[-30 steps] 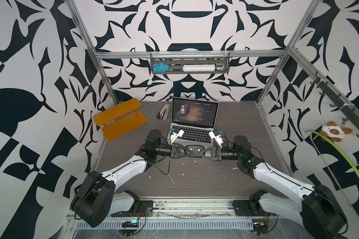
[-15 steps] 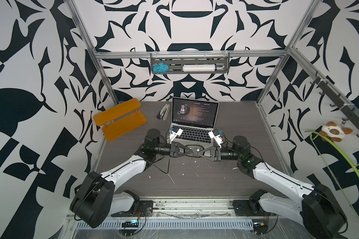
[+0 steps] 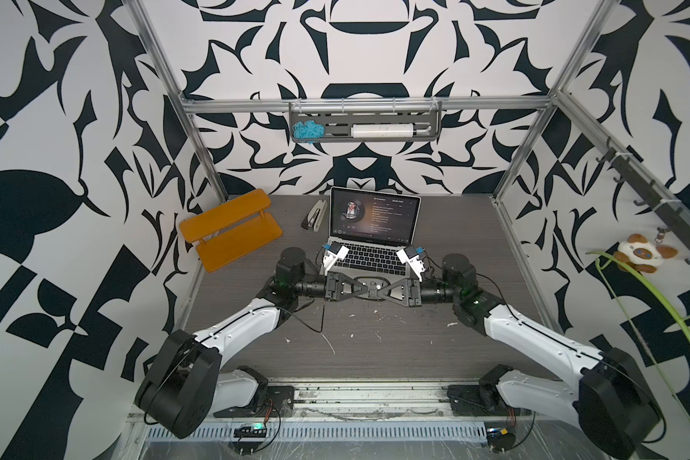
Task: Remove the wireless mouse receiver from the laptop
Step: Close the lid on the mouse.
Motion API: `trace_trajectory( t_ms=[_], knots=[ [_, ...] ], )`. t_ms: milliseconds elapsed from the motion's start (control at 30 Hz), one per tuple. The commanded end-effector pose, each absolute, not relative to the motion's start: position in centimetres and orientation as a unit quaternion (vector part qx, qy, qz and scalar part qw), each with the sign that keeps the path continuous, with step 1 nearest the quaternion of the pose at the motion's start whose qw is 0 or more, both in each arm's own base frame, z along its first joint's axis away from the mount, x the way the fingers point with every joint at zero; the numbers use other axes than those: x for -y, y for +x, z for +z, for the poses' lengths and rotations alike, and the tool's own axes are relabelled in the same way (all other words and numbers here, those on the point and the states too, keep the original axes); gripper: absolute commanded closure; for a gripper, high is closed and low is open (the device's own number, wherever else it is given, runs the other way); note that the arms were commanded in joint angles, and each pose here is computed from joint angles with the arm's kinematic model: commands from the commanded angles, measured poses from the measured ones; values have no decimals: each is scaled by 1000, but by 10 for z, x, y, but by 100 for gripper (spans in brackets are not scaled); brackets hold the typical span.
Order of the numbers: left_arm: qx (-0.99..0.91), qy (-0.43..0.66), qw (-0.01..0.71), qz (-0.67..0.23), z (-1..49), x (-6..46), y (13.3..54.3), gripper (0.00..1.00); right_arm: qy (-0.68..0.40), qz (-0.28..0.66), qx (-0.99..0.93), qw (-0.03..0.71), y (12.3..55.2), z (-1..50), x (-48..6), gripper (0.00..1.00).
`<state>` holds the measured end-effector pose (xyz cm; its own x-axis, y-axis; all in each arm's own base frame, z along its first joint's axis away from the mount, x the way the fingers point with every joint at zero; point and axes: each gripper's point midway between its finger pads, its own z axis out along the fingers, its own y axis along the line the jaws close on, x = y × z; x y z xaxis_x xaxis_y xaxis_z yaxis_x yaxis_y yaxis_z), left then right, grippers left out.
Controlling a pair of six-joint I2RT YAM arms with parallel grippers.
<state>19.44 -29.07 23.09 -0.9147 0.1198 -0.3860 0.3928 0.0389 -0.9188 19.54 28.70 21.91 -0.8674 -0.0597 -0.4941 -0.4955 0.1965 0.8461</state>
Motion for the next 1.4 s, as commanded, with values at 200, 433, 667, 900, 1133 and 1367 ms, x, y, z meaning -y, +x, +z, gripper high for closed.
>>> trace_trajectory(
  t_ms=[200, 433, 667, 900, 1133, 1367],
  knots=[
    [-669, 225, 117, -699, 263, 294, 183, 100, -159, 509, -834, 145, 200, 146, -283, 68],
    [-665, 226, 115, -702, 263, 295, 179, 100, -162, 475, -852, 146, 205, 133, -289, 59],
    [-664, 229, 115, -702, 264, 294, 176, 100, -156, 464, -859, 151, 209, 128, -291, 55],
    [-713, 218, 104, -658, 231, 289, 178, 100, -159, 533, -811, 179, 207, 169, -292, 30],
    [-716, 210, 88, -660, 214, 285, 181, 100, -143, 600, -761, 200, 209, 210, -274, 21],
    [-709, 220, 86, -664, 220, 284, 178, 100, -155, 634, -734, 187, 208, 219, -283, 23]
  ],
)
